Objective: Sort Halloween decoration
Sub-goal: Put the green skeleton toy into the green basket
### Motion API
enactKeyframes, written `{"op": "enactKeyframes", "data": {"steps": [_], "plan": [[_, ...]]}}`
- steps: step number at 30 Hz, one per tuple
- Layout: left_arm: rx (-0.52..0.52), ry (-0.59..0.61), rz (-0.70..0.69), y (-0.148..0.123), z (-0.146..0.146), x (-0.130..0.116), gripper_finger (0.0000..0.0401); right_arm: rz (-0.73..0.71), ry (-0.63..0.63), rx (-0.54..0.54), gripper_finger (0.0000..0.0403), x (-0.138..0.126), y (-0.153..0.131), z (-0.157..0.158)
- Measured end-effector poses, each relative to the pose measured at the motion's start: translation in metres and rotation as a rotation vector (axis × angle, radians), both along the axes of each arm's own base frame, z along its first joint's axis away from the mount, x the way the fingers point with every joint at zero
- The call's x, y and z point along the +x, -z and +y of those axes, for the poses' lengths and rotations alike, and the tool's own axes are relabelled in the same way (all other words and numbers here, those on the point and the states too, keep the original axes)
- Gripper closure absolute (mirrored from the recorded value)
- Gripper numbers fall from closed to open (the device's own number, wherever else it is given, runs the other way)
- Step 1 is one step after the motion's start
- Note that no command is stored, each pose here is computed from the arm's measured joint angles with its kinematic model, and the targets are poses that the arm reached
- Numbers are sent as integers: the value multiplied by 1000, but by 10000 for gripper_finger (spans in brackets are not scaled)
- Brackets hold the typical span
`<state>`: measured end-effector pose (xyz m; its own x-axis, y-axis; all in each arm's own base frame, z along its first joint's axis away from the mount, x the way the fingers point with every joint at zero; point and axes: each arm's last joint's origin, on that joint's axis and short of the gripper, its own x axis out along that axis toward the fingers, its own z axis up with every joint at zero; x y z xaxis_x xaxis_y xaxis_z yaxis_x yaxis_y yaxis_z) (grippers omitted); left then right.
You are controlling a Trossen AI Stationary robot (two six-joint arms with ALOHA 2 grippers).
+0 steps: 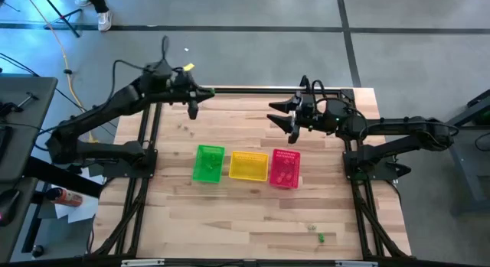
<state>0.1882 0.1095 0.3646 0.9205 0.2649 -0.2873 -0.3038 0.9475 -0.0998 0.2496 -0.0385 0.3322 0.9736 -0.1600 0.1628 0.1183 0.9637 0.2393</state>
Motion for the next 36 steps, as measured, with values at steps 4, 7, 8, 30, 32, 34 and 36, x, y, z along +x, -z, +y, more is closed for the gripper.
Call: {"op": "enactKeyframes", "data": {"steps": [4,7,8,30,32,34,36], "plan": [[51,160,-129,-17,-26,5,393,-28,-10,-29,183,0,-3,1],[44,254,-171,-20,-44,13,393,-26,-13,-34,183,0,-3,1],[42,282,-175,-20,-50,16,393,-25,-13,-34,183,0,-3,1],[-38,239,-52,-9,-65,18,393,7,-18,-91,183,0,-1,1],[-108,186,90,6,-63,15,393,8,-18,-91,183,0,-1,1],[-169,166,239,24,-61,19,393,11,-18,-90,183,0,0,1],[-212,174,365,40,-63,24,393,12,-18,-90,183,0,0,1]]}}
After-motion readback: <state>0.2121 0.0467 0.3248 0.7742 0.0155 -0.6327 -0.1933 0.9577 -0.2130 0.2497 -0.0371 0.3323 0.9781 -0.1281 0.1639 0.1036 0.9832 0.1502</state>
